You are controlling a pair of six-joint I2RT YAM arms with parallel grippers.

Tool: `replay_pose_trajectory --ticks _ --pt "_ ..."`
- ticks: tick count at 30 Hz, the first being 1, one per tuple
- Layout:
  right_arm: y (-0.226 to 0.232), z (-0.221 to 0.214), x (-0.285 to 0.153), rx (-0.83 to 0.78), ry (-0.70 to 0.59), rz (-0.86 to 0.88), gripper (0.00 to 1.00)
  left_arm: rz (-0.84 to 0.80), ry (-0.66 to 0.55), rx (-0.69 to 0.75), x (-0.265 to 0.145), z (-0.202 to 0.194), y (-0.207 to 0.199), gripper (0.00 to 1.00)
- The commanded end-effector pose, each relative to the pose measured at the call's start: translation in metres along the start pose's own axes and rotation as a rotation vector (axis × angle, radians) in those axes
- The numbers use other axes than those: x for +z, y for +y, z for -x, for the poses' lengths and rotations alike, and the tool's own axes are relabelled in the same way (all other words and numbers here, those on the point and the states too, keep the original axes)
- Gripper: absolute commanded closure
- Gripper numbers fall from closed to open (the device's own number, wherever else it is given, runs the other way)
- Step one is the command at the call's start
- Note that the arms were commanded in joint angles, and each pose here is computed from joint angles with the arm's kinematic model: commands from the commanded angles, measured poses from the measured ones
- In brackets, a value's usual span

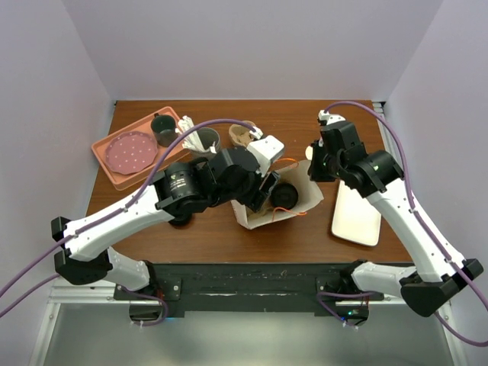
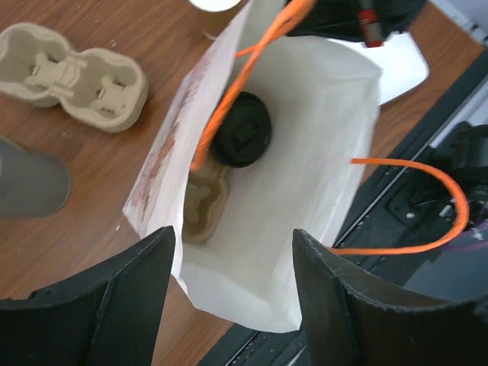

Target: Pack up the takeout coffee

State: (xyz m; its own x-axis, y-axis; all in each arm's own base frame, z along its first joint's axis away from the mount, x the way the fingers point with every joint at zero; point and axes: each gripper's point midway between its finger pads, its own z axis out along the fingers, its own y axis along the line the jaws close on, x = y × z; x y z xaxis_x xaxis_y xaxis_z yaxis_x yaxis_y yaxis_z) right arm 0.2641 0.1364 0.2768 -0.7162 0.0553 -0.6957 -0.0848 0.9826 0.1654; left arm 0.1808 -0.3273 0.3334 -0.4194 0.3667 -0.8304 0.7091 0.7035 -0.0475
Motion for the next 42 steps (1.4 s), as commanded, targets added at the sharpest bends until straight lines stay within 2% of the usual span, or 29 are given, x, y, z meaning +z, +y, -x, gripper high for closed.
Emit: replay_pose_trajectory --ticks 1,11,15,19,23,27,29,31,35,42 --pt "-0.002 -0.005 -0.004 0.011 -0.024 0.008 1.00 0.126 -0.024 -0.033 -0.004 -0.003 0.026 0.32" --pt "-0.005 -0.018 -0.002 0.006 -0.027 0.029 1.00 0.217 0.134 -0.064 0.006 -0.061 0.045 0.32" --pt "-0.001 -0.021 -0.004 0.013 -0.085 0.091 1.00 0.229 0.122 -0.097 0.001 -0.055 0.047 0.33" --pt "-0.003 -0.032 -0.001 0.031 -0.068 0.091 1.00 0.260 0.138 -0.125 -0.005 -0.053 0.052 0.33" --pt "-0.003 -0.022 -0.004 0.045 -0.105 0.085 1.00 0.271 0.161 -0.140 -0.016 -0.045 0.053 0.34" --pt "-0.004 -0.008 -0.006 0.033 -0.122 0.055 1.00 0.313 0.097 -0.223 -0.043 -0.015 0.061 0.34" --pt "-0.004 -0.004 -0.006 0.032 -0.124 0.045 1.00 0.292 0.083 -0.260 -0.049 -0.012 0.060 0.36" --pt "-0.003 -0.003 -0.005 0.029 -0.120 0.047 1.00 0.268 0.097 -0.335 -0.052 -0.020 0.055 0.36" --pt "-0.002 -0.005 0.000 0.037 -0.103 0.038 1.00 0.274 0.143 -0.377 -0.046 -0.039 0.053 0.36" --pt "-0.004 -0.004 0.000 0.037 -0.090 0.023 1.00 0.188 0.166 -0.351 -0.032 -0.039 0.036 0.37"
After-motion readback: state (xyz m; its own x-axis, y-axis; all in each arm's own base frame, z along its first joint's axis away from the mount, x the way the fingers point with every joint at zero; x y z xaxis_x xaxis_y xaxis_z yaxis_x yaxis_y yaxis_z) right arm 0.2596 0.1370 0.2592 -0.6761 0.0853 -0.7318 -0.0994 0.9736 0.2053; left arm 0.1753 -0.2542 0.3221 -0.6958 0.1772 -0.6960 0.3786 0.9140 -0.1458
